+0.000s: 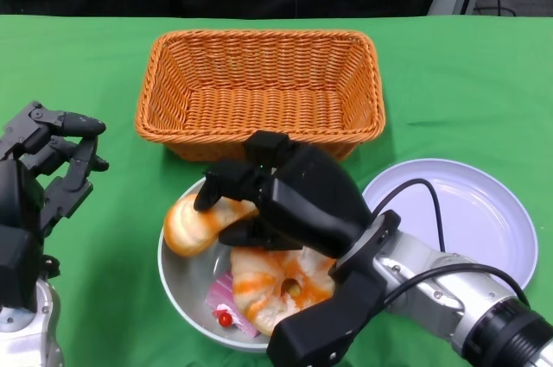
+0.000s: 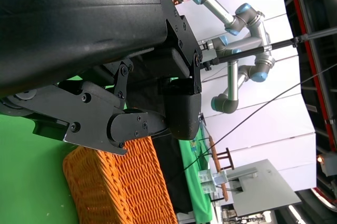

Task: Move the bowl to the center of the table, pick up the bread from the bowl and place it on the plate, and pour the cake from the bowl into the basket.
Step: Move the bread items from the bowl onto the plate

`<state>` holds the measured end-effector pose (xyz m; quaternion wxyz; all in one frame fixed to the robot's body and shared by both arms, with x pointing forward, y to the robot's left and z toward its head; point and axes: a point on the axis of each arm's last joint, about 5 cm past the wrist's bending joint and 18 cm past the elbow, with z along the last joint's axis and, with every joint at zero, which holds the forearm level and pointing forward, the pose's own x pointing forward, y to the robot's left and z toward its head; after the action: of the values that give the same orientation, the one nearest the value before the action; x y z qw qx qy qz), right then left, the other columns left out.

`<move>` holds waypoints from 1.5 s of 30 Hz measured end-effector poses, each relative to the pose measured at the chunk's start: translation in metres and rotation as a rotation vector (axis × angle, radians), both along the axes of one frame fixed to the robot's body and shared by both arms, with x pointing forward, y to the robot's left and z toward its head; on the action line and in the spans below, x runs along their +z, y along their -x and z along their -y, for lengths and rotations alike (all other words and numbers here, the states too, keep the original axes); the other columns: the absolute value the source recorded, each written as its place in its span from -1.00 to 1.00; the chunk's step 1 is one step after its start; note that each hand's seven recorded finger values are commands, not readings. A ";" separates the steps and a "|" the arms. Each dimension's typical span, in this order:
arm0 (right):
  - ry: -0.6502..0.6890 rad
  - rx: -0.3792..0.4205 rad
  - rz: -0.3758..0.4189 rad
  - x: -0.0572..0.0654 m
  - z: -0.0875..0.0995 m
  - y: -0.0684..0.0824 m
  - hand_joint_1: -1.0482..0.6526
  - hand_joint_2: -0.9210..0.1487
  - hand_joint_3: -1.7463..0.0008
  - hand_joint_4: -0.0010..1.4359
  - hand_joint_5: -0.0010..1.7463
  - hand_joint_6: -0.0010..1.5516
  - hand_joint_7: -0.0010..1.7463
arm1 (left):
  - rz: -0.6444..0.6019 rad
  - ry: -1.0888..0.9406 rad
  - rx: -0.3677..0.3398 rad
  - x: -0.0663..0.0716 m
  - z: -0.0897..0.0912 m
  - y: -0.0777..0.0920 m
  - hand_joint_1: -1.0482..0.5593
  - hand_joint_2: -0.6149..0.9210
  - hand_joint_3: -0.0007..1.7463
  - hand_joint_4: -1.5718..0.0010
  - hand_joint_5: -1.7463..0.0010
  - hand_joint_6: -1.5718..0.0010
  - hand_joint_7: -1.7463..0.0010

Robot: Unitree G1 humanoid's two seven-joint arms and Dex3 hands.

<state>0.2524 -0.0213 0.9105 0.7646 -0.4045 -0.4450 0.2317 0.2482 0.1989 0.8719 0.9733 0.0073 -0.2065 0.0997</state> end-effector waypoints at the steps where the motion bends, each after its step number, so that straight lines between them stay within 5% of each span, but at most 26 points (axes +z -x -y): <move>1: -0.002 0.003 -0.003 0.002 0.001 0.000 -0.01 -0.87 1.00 -0.09 0.77 -0.08 0.16 | -0.002 0.000 0.001 0.000 0.000 0.000 0.08 0.90 -0.46 0.04 -0.66 0.00 -0.31; 12: -0.032 0.010 -0.073 0.014 0.017 0.008 -0.03 -0.88 1.00 0.05 0.60 0.22 -0.38 | 0.000 -0.025 0.004 -0.001 -0.001 0.000 0.06 0.91 -0.47 0.03 -0.66 0.00 -0.31; 19: -0.073 0.005 -0.084 0.021 0.026 0.014 0.04 -0.97 0.99 -0.03 0.85 -0.01 0.14 | 0.002 -0.029 0.013 0.000 -0.001 -0.001 0.07 0.91 -0.46 0.04 -0.65 0.01 -0.32; 22: -0.106 -0.013 -0.080 0.022 0.032 0.017 0.05 -0.95 1.00 -0.02 0.89 -0.04 0.21 | -0.004 -0.037 0.014 -0.001 -0.003 -0.001 0.07 0.91 -0.47 0.04 -0.65 0.01 -0.33; 27: -0.150 -0.032 -0.062 0.028 0.041 0.017 0.06 -0.88 1.00 0.07 0.66 0.01 0.11 | -0.007 -0.041 0.014 -0.001 -0.004 -0.001 0.08 0.91 -0.47 0.03 -0.66 0.00 -0.32; 35: -0.176 -0.065 -0.028 0.034 0.054 0.016 0.08 -0.91 0.98 0.12 0.58 0.08 0.03 | -0.017 -0.041 0.012 -0.002 -0.003 -0.001 0.08 0.93 -0.50 0.02 -0.65 0.00 -0.32; 45: -0.224 -0.141 -0.026 0.042 0.078 0.025 0.06 -0.94 0.94 0.09 0.71 0.07 0.04 | -0.009 -0.040 0.012 -0.002 -0.003 -0.002 0.09 0.95 -0.54 0.02 -0.65 0.00 -0.30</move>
<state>0.2277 -0.0992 0.9527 0.8251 -0.3437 -0.4288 0.1315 0.2498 0.2022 0.8699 0.9733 0.0287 -0.2041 0.1013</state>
